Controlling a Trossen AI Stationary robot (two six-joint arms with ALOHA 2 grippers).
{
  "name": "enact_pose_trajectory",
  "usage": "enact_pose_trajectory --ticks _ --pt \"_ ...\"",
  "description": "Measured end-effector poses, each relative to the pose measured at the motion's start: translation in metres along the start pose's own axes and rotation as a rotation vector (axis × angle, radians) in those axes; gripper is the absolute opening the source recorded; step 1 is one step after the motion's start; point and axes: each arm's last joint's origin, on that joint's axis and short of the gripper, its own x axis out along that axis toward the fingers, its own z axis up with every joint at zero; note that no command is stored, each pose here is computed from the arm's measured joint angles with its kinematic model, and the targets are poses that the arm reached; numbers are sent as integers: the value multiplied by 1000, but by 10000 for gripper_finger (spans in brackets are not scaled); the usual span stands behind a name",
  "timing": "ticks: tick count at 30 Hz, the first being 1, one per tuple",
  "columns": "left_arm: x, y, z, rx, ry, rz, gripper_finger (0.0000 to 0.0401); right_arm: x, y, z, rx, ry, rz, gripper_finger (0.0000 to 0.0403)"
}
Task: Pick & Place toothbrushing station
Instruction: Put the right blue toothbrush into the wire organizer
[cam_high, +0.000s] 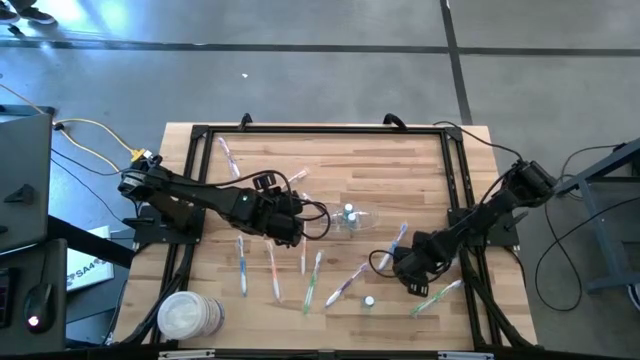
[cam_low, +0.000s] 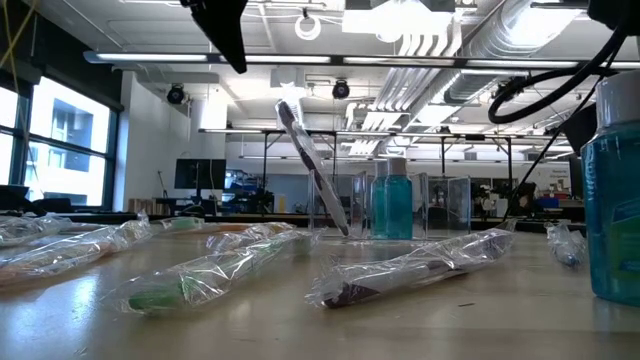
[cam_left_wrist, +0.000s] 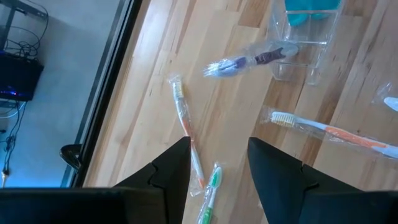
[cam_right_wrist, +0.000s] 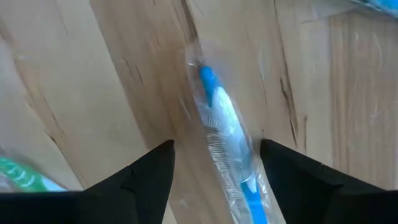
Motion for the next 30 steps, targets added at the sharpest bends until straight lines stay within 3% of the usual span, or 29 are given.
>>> enact_pose_trajectory --ticks 6,14,22,30 --pt "0 -1 2 -21 -22 -12 157 0 -5 2 -18 6 -17 167" --pt "0 -1 2 -48 -19 -11 157 0 -14 7 -19 37 -33 19" --pt "0 -1 2 -47 -17 -10 157 -9 -19 5 14 42 -53 17" --pt "0 0 1 -30 -14 20 157 -59 -22 2 51 -40 -179 15"
